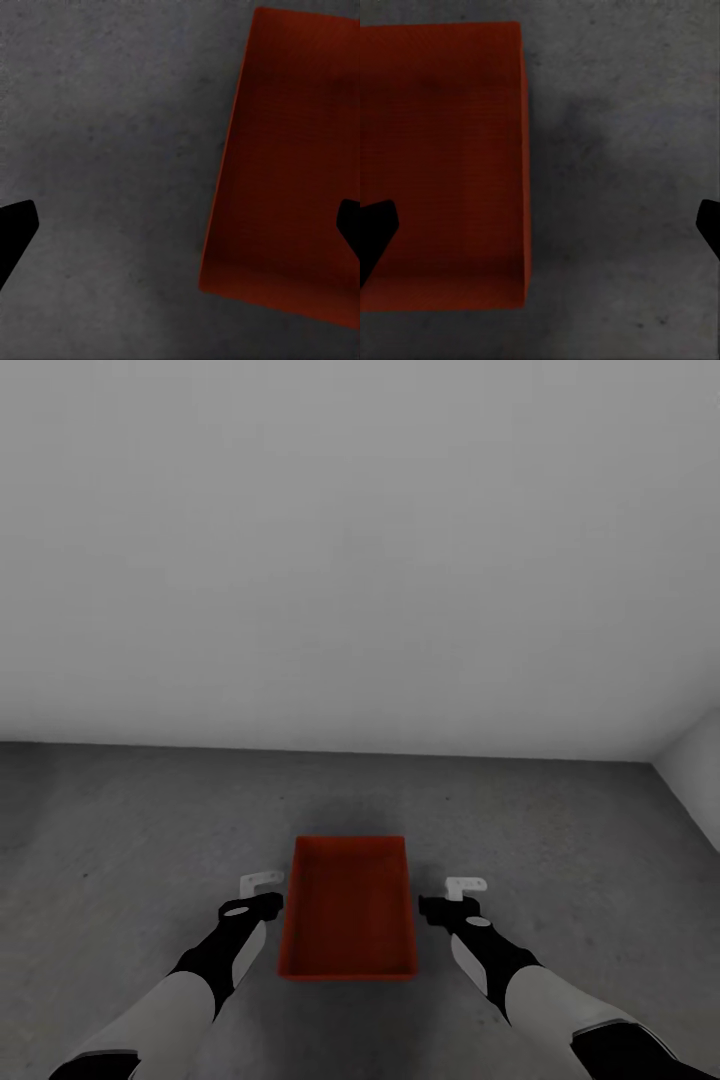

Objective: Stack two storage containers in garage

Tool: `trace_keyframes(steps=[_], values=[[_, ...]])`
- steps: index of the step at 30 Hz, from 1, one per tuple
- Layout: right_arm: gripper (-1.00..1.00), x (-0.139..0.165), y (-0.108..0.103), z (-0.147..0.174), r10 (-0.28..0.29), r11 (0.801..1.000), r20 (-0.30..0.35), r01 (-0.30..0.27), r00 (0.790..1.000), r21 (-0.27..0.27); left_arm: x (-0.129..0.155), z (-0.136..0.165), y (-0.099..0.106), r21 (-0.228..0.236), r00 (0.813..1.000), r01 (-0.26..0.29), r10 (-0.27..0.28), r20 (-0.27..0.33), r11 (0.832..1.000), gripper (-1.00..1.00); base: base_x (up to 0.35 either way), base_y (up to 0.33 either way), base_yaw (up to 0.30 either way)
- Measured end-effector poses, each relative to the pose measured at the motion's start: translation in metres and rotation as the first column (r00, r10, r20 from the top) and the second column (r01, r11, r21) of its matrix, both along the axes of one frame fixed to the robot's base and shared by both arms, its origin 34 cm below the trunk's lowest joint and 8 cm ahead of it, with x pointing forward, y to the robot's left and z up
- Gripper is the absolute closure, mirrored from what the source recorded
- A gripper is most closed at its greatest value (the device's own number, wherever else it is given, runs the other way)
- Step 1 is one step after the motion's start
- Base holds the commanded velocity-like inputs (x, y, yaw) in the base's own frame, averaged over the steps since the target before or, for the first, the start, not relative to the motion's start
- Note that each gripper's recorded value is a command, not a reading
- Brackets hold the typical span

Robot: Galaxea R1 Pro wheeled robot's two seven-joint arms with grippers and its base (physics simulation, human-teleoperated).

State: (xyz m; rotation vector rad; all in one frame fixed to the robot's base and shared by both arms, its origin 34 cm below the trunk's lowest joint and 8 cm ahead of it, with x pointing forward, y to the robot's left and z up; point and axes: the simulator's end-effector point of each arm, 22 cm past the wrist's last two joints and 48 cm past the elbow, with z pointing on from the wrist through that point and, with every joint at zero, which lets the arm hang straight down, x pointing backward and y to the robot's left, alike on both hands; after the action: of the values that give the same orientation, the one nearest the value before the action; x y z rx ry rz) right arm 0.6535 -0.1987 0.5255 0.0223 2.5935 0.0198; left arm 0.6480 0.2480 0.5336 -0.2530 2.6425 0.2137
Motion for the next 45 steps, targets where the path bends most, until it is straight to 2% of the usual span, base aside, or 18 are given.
trace_keyframes(steps=[45], values=[[-1.00,-0.007,0.001,0.061,0.000,1.000,0.001,0.000,1.000,0.000,-0.006,0.061,0.000,0.000,1.000,-0.001,0.001,-0.001,1.000,-1.00,0.000,0.000,0.000]])
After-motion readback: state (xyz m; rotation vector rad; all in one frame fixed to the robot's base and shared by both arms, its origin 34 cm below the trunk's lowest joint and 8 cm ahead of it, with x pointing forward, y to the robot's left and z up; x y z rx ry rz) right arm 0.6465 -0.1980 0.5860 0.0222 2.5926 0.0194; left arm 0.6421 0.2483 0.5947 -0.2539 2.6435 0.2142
